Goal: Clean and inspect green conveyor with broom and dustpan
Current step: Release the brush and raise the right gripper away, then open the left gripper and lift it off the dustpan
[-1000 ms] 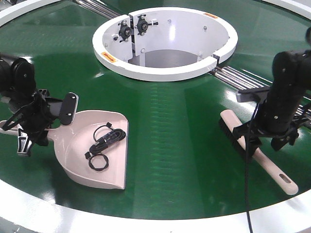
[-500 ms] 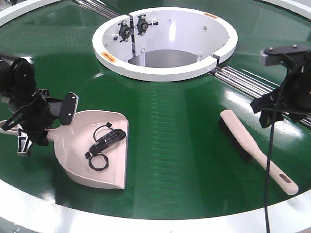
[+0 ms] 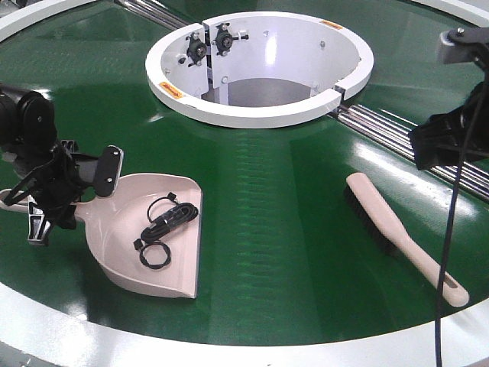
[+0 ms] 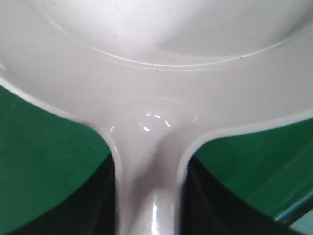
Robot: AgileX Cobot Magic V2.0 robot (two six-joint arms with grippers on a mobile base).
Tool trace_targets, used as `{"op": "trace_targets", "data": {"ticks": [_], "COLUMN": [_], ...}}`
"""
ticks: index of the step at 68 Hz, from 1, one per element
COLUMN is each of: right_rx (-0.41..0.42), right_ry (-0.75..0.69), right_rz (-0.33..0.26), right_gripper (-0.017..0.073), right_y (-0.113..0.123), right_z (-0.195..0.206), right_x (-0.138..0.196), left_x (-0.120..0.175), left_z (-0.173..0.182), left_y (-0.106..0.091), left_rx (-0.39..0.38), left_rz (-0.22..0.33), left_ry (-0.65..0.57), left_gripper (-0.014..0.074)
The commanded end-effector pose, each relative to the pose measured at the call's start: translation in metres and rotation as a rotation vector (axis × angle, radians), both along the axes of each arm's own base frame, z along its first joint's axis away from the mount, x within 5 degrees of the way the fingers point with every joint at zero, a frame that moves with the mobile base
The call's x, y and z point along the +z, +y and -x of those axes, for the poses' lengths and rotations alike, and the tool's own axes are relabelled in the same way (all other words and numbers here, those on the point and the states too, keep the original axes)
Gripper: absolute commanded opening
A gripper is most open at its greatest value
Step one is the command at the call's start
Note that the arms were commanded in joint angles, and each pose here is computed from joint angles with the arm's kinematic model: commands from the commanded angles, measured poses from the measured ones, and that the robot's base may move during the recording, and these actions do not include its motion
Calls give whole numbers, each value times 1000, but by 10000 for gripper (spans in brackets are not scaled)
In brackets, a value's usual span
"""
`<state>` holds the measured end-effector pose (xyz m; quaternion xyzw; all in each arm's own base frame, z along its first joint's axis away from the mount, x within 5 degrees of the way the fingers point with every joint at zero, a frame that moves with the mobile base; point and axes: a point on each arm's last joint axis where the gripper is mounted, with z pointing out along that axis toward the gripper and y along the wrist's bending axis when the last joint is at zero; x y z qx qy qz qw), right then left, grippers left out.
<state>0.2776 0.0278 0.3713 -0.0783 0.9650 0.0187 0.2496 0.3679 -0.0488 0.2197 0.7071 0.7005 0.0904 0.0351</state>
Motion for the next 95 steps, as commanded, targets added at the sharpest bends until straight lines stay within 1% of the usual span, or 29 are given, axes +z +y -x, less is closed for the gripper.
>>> {"op": "trace_targets", "data": {"ticks": [1, 10, 16, 20, 30, 39, 55, 58, 64, 69, 76, 80, 88, 92, 95], "right_rx": [37, 76, 83, 84, 84, 86, 88, 88, 88, 88, 87, 86, 86, 88, 88], "right_ry": [-136, -193, -226, -244, -279, -288, -274, -274, -277, -290, -337, -366, -438, -474, -504], "right_rz": [-40, -75, -77, -77, -71, -71, -70, -70, -70, -71, -74, -75, -79, -79, -82], "right_gripper": [453, 453, 453, 453, 453, 453, 453, 453, 453, 453, 453, 453, 453, 453, 453], "right_y": [2, 5, 5, 4, 2, 2, 2, 2, 2, 2, 1, 0, -1, -2, -3], "right_z": [11, 23, 32, 38, 51, 57, 60, 60, 61, 63, 71, 76, 95, 104, 112], "right_x": [26, 39, 47, 52, 61, 64, 64, 64, 65, 67, 74, 78, 91, 96, 101], "left_x": [25, 25, 24, 24, 24, 24, 24, 25, 33, 46, 71, 88, 129, 152, 167], "left_z": [-1, -1, 0, 1, 0, 2, 6, 8, 14, 20, 33, 43, 73, 90, 101], "left_y": [-4, -4, -8, -9, -11, -10, -10, -11, -11, -12, -14, -16, -22, -24, -25], "left_rx": [7, 8, 27, 34, 39, 40, 46, 52, 55, 60, 67, 81, 189, 242, 263], "left_rz": [35, 38, 80, 99, 114, 111, 106, 119, 127, 155, 219, 274, 441, 544, 613], "left_ry": [-103, -103, -83, -82, -84, -64, -24, -11, -5, -27, -76, -102, -154, -207, -248], "left_gripper": [76, 76, 76, 78, 123, 229, 487, 521, 564, 570, 569, 569, 562, 553, 542]}}
